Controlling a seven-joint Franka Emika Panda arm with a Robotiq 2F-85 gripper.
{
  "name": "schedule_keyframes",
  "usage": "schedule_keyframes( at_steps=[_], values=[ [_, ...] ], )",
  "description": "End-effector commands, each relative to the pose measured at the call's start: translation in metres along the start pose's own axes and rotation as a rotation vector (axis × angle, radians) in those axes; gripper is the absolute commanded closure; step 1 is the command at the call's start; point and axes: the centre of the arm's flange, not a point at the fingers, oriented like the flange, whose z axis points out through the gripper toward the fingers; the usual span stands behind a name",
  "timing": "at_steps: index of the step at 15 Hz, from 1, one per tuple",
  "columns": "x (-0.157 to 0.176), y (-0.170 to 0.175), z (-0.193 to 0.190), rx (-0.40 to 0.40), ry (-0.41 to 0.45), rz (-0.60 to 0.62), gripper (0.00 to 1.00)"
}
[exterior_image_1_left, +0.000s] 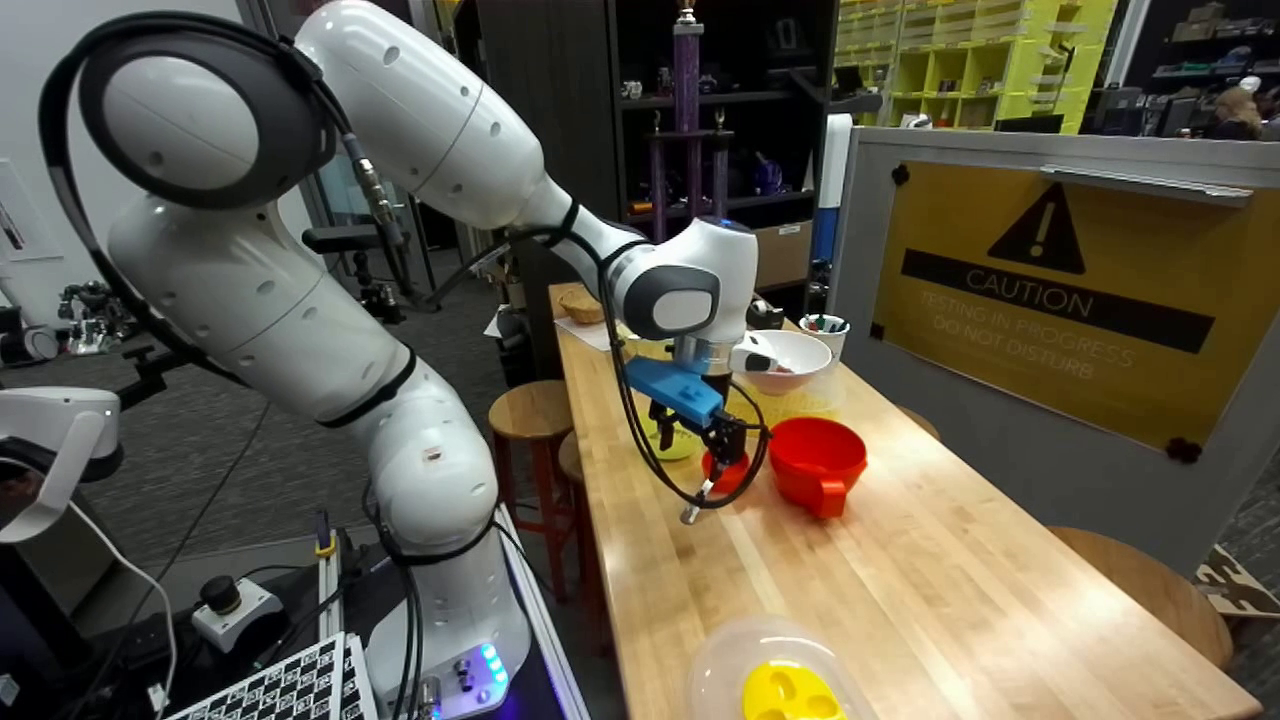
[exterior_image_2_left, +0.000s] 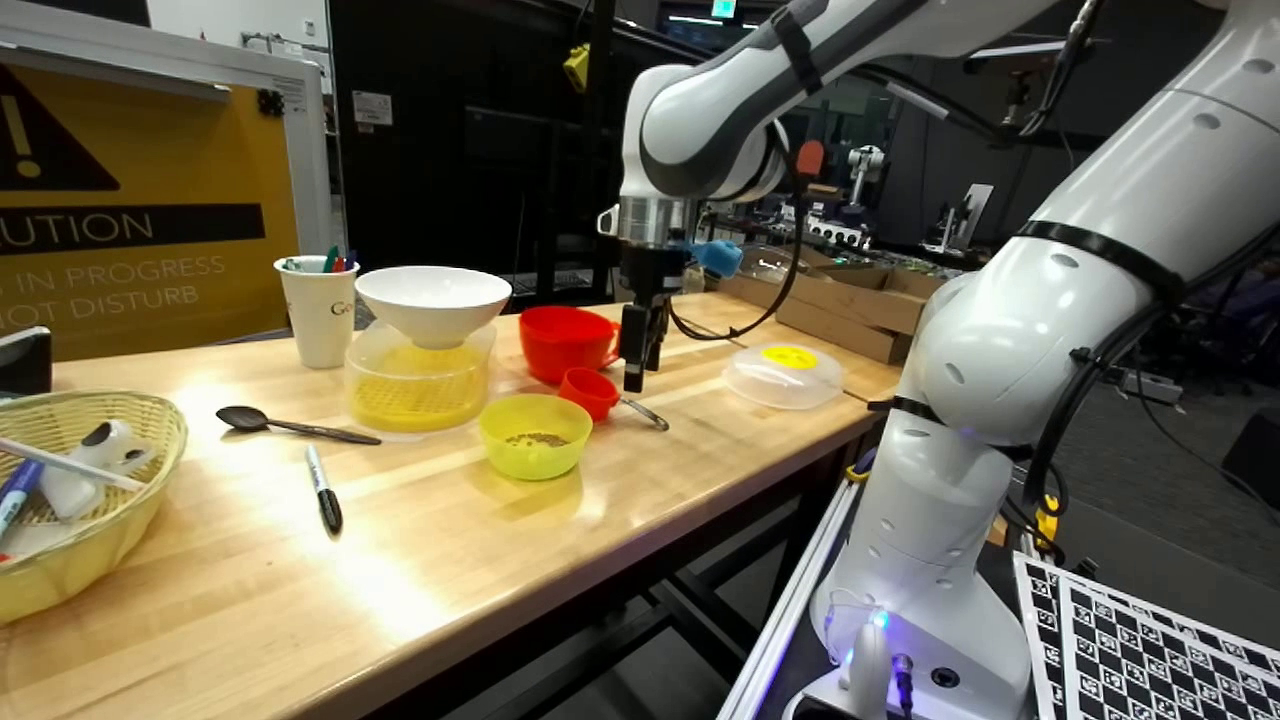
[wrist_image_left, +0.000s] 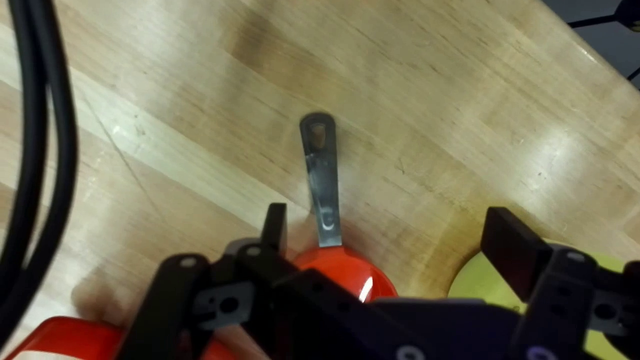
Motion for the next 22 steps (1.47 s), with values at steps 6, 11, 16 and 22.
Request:
schedule_keyframes(
  at_steps=[6,11,16,22],
  values=[
    [-0.034,0.035,0.03,-0.033,0.069,0.01,0.0],
    [-0.049,0.047,0.046,-0.041,0.077,-0.03,0.0],
    [-0.053,0.051,0.039,-0.046,0.097,-0.046,0.0],
    [-0.062,0.05,0.04,-0.042,0.097,-0.049,0.0]
  ],
)
